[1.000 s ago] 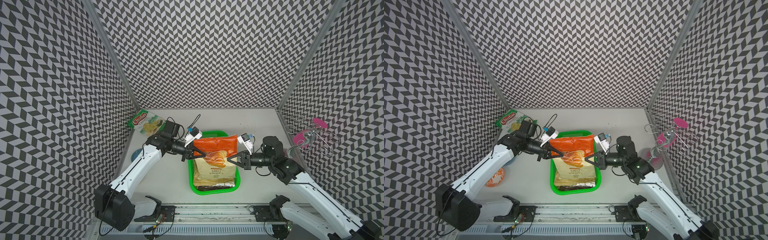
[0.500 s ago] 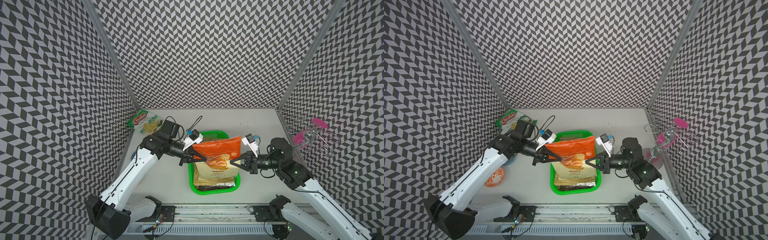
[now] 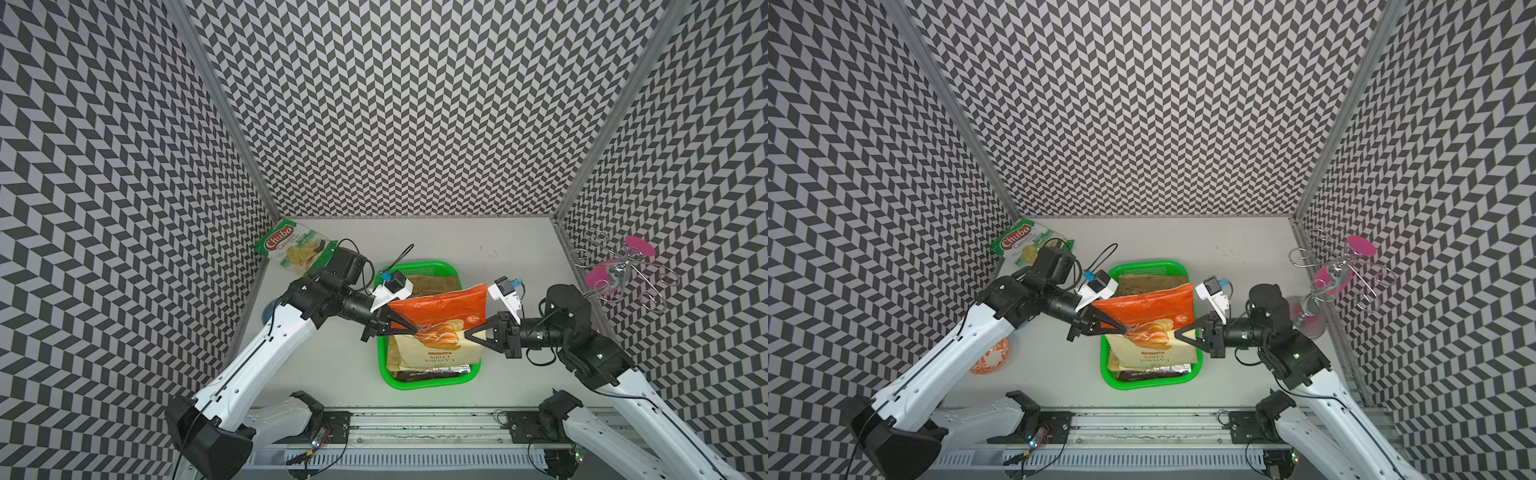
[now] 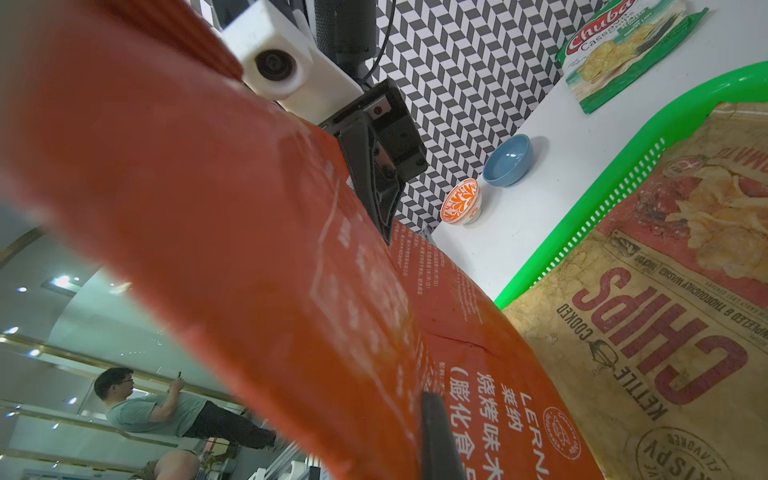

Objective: Put the potato chips into the basket
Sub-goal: Place the potato chip in the basket.

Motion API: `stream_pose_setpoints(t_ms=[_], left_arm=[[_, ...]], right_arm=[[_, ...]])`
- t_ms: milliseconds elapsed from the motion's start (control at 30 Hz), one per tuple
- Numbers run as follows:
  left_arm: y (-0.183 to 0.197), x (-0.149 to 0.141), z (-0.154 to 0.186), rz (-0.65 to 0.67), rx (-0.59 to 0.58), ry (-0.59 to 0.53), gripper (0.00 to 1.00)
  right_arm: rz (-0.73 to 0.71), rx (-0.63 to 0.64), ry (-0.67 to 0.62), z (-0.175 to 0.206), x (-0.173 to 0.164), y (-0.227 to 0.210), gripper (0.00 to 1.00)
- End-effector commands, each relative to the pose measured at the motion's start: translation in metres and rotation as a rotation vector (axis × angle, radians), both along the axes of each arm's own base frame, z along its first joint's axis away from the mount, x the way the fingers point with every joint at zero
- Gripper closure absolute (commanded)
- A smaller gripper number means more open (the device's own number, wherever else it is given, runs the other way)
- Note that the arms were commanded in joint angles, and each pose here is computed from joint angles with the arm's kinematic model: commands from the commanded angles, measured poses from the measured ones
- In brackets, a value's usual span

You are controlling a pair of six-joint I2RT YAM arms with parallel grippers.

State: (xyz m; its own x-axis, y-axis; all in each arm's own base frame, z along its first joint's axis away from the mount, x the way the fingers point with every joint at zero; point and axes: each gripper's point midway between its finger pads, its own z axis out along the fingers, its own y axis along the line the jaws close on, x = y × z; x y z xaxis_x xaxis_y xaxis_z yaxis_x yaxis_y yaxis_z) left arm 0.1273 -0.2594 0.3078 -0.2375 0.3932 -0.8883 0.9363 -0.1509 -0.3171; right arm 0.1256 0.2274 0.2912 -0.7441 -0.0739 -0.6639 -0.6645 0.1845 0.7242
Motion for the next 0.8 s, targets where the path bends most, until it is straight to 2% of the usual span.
stream_pose_setpoints(t_ms=[0,233,767], left_arm=[[0.017,-0.007,-0.011,0.061,0.092,0.041,1.00],[0.020,-0.009,-0.019,0.056,0.140,-0.018,1.00],[0.021,0.015,-0.055,0.104,0.282,-0.023,1.00]], right_arm=[[-0.038,-0.009,0.045,-0.011,-0.004,-0.008,1.00],[-0.051,-0.036,0.074,-0.026,0.000,-0.008,1.00],[-0.100,-0.128,0.133,-0.067,0.020,-0.003,1.00]])
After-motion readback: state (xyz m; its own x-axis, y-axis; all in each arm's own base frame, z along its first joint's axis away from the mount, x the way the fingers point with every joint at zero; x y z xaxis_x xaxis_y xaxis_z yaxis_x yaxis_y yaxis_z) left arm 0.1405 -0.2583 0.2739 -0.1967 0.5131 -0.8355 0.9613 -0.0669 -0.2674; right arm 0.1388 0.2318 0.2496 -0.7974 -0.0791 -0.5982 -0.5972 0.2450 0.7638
